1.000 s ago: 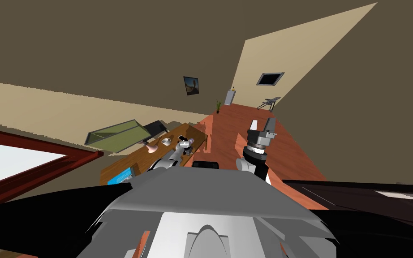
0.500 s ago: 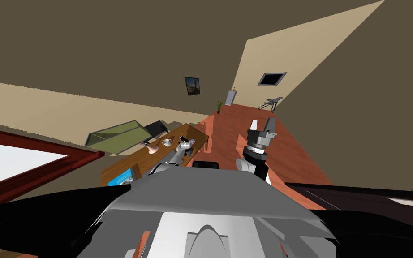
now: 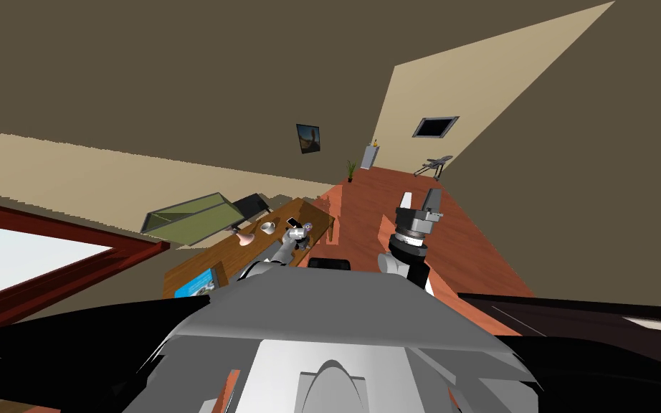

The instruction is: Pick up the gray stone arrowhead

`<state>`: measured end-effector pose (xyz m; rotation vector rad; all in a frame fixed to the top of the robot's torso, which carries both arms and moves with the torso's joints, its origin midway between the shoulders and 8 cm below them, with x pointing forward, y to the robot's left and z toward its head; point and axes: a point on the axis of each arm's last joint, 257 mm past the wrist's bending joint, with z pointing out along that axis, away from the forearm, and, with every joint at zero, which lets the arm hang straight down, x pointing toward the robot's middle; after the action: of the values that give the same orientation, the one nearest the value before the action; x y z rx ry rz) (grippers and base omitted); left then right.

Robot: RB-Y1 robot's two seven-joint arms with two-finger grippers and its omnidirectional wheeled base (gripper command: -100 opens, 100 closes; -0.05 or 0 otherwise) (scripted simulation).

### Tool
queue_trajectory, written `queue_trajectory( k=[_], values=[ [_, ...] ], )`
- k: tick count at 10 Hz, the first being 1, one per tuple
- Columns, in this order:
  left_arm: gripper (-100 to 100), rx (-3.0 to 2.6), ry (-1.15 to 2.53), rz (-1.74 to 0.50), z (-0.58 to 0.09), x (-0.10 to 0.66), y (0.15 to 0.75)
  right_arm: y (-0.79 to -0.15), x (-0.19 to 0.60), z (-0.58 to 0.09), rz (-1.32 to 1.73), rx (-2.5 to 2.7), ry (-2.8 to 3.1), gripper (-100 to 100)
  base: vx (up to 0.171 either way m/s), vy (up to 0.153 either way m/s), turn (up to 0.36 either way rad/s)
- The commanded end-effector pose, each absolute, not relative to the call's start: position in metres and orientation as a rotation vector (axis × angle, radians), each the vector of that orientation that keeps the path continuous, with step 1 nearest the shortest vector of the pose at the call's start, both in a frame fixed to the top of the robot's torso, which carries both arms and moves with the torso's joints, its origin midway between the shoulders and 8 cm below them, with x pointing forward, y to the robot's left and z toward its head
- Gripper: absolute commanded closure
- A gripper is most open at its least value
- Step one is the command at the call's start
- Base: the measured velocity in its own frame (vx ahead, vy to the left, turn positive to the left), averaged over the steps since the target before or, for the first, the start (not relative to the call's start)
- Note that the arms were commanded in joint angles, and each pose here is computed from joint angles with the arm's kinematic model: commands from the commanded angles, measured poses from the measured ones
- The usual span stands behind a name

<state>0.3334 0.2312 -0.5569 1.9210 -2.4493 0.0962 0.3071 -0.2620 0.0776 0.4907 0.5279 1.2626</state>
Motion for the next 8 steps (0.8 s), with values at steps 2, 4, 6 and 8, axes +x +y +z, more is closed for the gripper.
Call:
queue_trajectory(
  k=[2, 4, 6, 8],
  values=[
    [100, 1.92, -2.462, 0.112, -0.555, 0.344, 0.236, -0.262, 0.307, 0.078, 1.263, 0.491, 0.528, 0, -0.017, -0.009, -0.018],
    [100, 1.919, -2.474, 0.128, -0.551, 0.356, 0.241, -0.262, 0.307, 0.078, 1.263, 0.491, 0.528, 0, -0.05, -0.046, -0.04],
    [100, 1.917, -2.475, 0.128, -0.549, 0.362, 0.247, -0.262, 0.307, 0.078, 1.263, 0.491, 0.528, 0, -0.023, -0.022, -0.012],
    [100, 1.917, -2.47, 0.125, -0.548, 0.366, 0.255, -0.262, 0.307, 0.078, 1.263, 0.491, 0.528, 0, -0.036, -0.026, -0.028]
  ],
)
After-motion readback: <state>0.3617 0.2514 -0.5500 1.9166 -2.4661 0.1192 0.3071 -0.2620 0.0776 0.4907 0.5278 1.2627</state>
